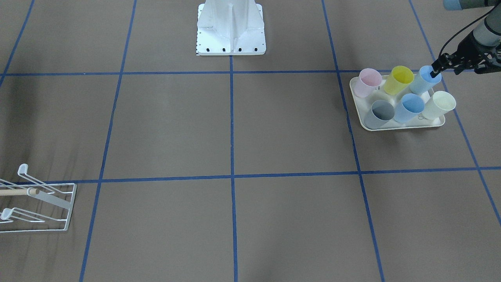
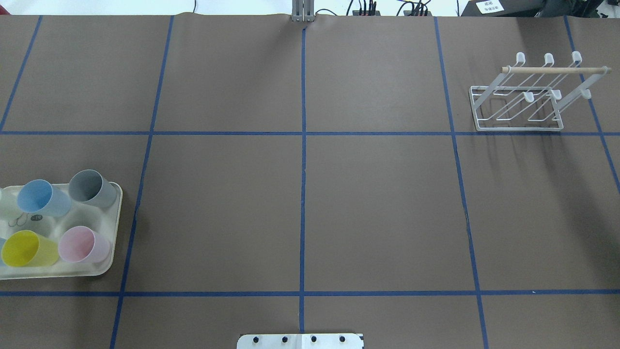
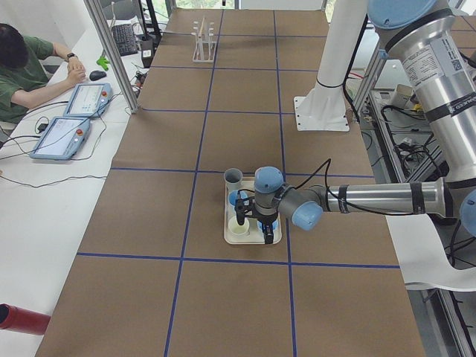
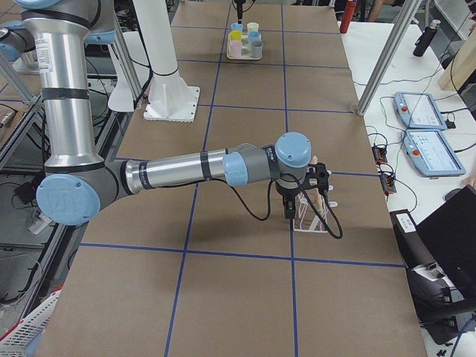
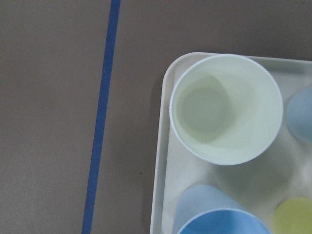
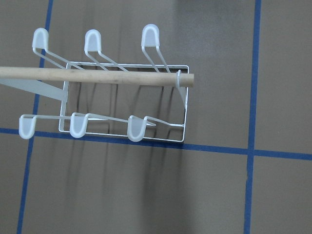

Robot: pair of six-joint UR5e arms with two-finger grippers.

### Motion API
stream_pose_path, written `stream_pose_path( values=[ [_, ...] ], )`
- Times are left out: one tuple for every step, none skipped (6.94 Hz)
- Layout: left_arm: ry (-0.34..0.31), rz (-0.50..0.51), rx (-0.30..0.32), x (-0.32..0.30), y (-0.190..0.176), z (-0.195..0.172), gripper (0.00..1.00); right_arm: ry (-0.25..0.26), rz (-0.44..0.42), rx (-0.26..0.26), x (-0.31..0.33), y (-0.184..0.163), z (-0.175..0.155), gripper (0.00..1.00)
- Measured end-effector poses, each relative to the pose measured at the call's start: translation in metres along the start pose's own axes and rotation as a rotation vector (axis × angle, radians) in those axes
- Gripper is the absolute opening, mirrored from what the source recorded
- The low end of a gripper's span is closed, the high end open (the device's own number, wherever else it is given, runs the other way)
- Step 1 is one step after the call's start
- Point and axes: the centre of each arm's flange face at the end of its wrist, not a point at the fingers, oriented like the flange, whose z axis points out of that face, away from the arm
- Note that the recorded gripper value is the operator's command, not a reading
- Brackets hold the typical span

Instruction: Transfer IKEA cup to right arm and place on rack

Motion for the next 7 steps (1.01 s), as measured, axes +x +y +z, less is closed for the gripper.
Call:
stream_pose_path(
  values=[
    [-0.004,0.003,-0.011,0.000,0.001,0.005,0.57,0.000,0.001,-0.001,0.000,0.000,0.000,1.00],
    [-0.010,0.001,-0.020,-0.003,0.002,0.008,0.47,0.000,0.001,-0.001,0.000,0.000,0.000,1.00],
    [-0.015,-0.002,-0.025,-0.006,0.003,0.012,0.46,-0.001,0.001,-0.001,0.000,0.001,0.000,1.00],
    [-0.018,-0.002,-0.028,-0.008,0.003,0.014,0.46,-0.001,0.000,-0.001,0.000,0.001,0.000,1.00],
    [-0.017,0.000,-0.031,-0.008,0.003,0.015,0.47,-0.002,0.000,-0.001,0.000,0.001,0.000,1.00],
    [-0.014,0.003,-0.034,-0.006,0.002,0.016,0.47,-0.002,-0.001,-0.001,0.000,0.001,0.000,1.00],
    [-0.010,0.010,-0.036,-0.004,0.002,0.016,0.46,-0.002,-0.001,-0.001,0.000,0.001,0.000,1.00]
  ],
)
